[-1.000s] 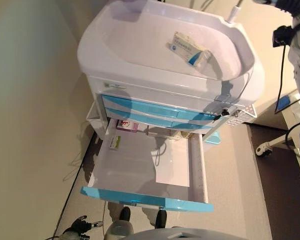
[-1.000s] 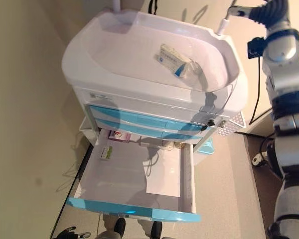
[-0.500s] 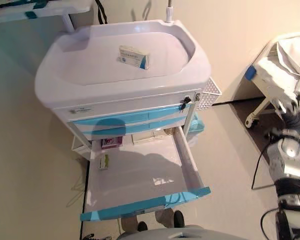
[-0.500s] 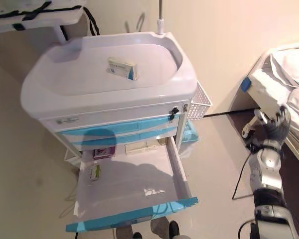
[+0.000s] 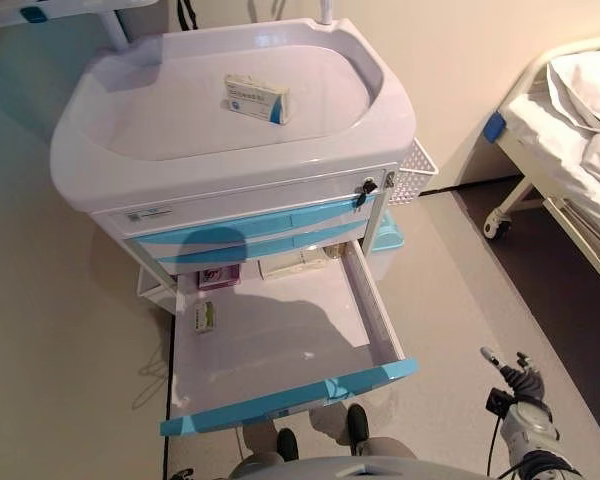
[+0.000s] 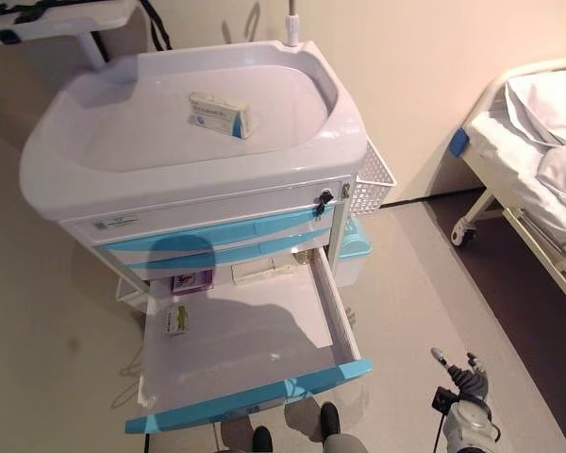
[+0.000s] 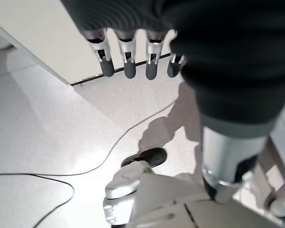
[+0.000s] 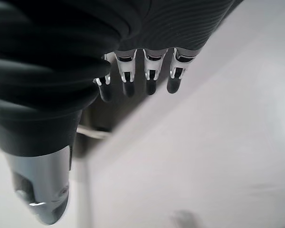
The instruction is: Open the drawer and pick up the medicine
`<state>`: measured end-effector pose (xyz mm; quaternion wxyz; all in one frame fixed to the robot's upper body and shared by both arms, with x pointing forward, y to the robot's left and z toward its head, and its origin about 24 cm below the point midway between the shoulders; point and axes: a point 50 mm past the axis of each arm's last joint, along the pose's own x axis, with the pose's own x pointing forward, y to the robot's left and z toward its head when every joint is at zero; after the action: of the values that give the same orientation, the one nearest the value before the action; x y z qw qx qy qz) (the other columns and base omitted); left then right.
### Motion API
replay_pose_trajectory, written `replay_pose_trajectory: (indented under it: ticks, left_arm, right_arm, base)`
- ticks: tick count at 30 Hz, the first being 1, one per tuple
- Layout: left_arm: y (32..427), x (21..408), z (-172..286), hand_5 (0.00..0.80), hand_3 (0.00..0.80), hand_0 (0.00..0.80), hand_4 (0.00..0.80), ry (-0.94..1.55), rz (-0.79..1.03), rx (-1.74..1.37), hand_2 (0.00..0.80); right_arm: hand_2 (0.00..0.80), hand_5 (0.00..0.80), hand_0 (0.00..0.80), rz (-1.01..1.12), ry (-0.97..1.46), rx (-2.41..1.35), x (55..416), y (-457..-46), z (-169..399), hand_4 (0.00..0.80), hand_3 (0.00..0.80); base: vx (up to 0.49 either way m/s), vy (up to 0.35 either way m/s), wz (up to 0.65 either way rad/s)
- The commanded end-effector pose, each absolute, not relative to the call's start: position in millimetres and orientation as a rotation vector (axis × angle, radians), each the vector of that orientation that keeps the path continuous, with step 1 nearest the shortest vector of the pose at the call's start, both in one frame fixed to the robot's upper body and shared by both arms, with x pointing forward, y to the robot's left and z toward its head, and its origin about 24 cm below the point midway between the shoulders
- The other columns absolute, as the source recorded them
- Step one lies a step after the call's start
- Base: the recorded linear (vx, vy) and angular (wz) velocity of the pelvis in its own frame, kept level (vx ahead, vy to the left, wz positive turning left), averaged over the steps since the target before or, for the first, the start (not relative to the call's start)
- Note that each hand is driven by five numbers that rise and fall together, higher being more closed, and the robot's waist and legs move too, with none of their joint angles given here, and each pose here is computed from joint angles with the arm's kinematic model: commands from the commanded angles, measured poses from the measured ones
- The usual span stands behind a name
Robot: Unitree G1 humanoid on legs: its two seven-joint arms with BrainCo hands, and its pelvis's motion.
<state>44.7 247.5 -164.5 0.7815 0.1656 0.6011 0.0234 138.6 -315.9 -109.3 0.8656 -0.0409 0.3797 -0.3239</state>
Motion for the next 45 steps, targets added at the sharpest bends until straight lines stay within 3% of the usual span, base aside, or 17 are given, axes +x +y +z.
replay_pose_trajectory:
  ticks: [1, 13, 23, 30, 45]
  left_arm:
    - [252, 69, -158, 0.0, 0.0, 0.0, 0.0, 1.211, -0.081, 0.496, 0.0]
    - [252, 169, -105, 0.0, 0.0, 0.0, 0.0, 0.74, -0.198, 0.669, 0.0]
    - [253, 208, -69, 0.0, 0.0, 0.0, 0.0, 0.555, -0.216, 0.761, 0.0]
    - [242, 243, -15, 0.0, 0.0, 0.0, 0.0, 0.325, -0.369, 0.94, 0.0]
    - [256, 298, 41, 0.0, 0.0, 0.0, 0.0, 0.17, -0.16, 1.038, 0.0]
  right_arm:
    - [0.0, 0.0, 0.0, -0.478, 0.792, -0.286, 170, -318, -97, 0.0, 0.0]
    - [0.0, 0.0, 0.0, -0.299, 0.802, -0.457, 200, -304, -91, 0.0, 0.0]
    - [0.0, 0.0, 0.0, -0.252, 0.73, -0.495, 216, -301, -80, 0.0, 0.0]
    - [0.0, 0.0, 0.0, -0.242, 0.775, -0.602, 210, -323, -74, 0.0, 0.0]
    - [0.0, 0.0, 0.0, -0.211, 0.85, -0.618, 197, -322, -84, 0.0, 0.0]
  base:
    - [-0.084, 0.006, 0.06]
    - [-0.128, -0.014, 0.23]
    - [-0.051, -0.072, 0.02]
    - [-0.005, -0.029, -0.04]
    - [0.005, -0.002, -0.04]
